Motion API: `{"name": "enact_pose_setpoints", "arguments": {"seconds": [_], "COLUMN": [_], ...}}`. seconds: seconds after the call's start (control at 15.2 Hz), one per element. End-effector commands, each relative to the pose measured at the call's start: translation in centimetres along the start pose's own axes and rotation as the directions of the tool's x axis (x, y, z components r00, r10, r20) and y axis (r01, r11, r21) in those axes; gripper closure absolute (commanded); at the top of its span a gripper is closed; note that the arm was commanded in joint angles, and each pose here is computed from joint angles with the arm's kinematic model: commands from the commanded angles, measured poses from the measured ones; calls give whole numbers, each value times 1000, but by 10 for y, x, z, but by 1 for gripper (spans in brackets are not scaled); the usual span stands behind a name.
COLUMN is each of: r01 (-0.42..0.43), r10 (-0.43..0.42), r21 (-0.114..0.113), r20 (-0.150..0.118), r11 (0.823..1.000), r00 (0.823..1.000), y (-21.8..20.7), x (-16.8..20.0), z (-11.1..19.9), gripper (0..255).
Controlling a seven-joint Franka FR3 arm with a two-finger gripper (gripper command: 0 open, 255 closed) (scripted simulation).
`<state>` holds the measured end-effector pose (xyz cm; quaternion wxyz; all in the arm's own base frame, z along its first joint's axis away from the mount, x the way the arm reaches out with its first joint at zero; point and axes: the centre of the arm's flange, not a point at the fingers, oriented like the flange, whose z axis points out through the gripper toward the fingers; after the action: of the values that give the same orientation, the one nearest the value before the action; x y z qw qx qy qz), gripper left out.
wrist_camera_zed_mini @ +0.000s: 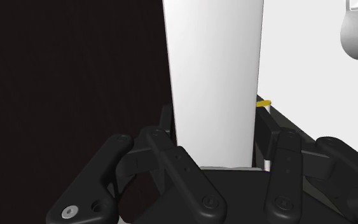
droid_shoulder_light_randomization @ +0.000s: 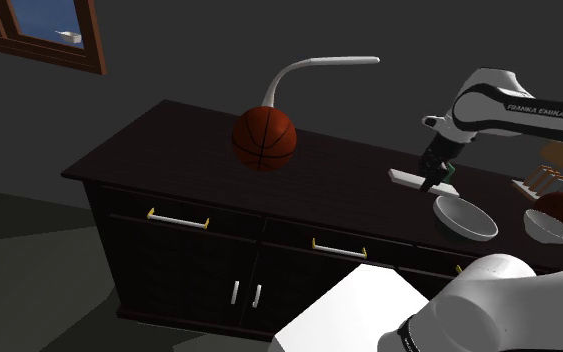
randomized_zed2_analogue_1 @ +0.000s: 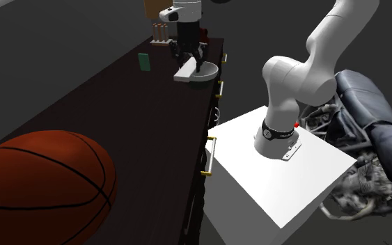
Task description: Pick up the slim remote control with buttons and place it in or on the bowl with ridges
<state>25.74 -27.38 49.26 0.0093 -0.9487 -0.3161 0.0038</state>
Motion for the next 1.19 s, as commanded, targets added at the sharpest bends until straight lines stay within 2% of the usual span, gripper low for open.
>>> {"name": "enact_pose_setpoints", "arguments": {"seconds": [0.0,0.86,1.12], "r01": [1,1,1], "r10": [-1,-1,-1], "r21": [0,0,0], "r20": [0,0,0], "r11": [1000,1000,1000], "r00": [1000,1000,1000], "y": [4,36,36], "x": [-30,-199,-199], "z": [-1,-2,19], "gripper": [255,255,255]}}
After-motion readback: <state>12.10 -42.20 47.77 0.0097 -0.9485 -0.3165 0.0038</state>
